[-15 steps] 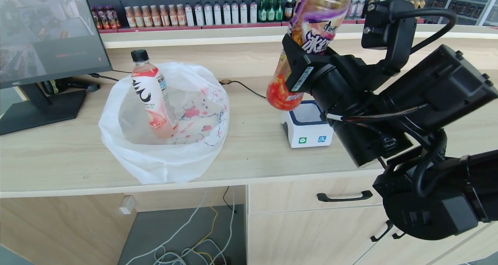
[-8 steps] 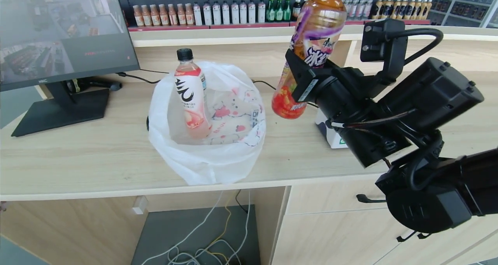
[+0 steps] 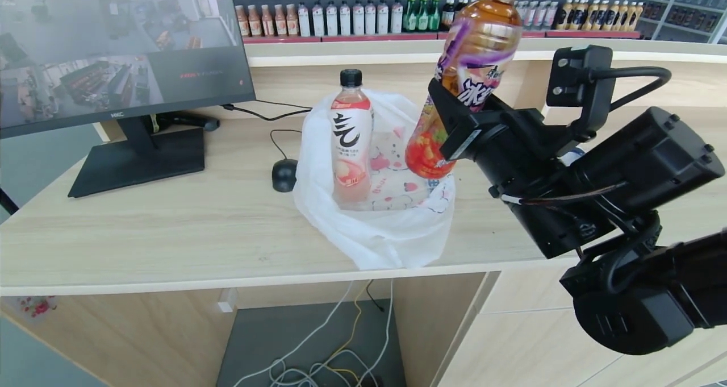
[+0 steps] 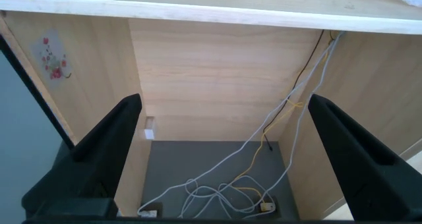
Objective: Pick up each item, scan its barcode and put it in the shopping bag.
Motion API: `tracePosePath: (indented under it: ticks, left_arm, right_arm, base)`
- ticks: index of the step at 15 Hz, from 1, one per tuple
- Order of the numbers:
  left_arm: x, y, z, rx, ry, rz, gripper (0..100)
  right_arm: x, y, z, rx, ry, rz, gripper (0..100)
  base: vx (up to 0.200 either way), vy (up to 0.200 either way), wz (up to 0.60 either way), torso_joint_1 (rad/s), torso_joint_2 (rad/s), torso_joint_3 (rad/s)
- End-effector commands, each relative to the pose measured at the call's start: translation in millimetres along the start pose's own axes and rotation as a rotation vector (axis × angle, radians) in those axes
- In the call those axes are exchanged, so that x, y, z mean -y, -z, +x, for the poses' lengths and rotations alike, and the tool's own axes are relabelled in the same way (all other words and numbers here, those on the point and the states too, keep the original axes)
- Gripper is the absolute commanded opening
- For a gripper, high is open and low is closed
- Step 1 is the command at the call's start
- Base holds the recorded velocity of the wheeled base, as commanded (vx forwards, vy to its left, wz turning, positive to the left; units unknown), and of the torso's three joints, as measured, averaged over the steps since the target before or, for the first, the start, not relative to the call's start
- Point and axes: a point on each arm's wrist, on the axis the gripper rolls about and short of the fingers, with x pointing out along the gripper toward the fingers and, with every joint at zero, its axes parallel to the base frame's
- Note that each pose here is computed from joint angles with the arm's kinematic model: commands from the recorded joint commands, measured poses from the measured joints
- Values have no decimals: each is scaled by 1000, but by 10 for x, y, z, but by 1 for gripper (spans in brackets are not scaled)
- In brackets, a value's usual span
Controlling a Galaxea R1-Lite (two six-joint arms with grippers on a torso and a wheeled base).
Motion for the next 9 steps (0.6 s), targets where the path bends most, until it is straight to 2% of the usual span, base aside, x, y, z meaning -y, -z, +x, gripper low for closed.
tracePosePath:
  ticks: [1, 7, 9]
  left_arm:
    - [0, 0, 0, 0, 0, 0, 100]
    - [0, 0, 0, 0, 0, 0, 100]
    - [0, 0, 0, 0, 0, 0, 100]
  right_arm:
    - [3, 39, -5, -10, 1, -3, 0]
    - [28, 275, 84, -32, 12, -17, 0]
    - [91, 412, 105, -58, 16, -74, 0]
  base:
    - [0, 0, 0, 0, 0, 0]
    - [0, 0, 0, 0, 0, 0]
    - [0, 0, 0, 0, 0, 0]
